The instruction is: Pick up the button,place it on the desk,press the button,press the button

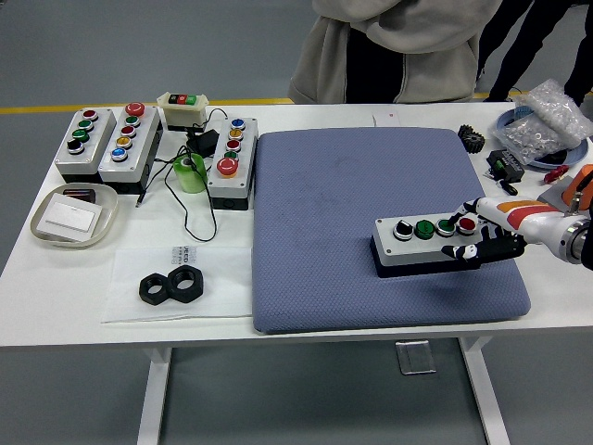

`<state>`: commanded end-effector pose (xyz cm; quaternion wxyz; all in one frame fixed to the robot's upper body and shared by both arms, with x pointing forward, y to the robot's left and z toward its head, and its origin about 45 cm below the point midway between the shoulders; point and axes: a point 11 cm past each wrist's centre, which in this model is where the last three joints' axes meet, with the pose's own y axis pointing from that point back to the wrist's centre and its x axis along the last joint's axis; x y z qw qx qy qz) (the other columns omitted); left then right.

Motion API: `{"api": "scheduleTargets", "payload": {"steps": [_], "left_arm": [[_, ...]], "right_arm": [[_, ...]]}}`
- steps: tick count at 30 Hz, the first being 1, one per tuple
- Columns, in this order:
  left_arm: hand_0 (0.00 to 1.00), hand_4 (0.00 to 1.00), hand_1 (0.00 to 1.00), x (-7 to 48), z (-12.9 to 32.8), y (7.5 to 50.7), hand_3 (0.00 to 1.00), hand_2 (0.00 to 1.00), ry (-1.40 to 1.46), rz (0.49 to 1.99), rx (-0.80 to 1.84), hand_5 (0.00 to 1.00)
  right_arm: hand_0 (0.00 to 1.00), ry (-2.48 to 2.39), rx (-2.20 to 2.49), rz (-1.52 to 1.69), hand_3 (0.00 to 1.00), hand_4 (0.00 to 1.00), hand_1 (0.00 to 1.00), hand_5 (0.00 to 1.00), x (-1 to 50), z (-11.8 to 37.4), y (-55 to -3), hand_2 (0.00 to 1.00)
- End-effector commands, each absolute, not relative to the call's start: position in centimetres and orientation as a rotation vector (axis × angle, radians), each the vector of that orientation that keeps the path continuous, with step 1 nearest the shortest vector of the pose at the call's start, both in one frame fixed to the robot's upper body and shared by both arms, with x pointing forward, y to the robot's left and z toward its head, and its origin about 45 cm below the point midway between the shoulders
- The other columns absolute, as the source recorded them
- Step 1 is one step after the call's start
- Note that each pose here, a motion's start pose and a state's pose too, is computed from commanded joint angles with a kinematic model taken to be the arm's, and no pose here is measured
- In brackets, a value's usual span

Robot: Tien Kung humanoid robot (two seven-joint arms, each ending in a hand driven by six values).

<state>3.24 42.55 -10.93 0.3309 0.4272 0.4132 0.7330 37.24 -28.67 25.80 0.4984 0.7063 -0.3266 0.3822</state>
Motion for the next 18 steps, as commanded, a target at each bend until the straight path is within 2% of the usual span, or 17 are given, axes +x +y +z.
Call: {"api": "scheduleTargets", "payload": {"steps": [18], "left_arm": [[0.702, 0.640, 0.833, 3.4, -11.0, 42.4, 0.826, 0.893, 1.081, 1.914, 1.115, 0.998]], "right_arm": [[0.277, -0.757, 1.714, 0.906, 0.765, 0.785, 0.188, 0.693, 36.8, 24.7, -28.4, 0.262]]}}
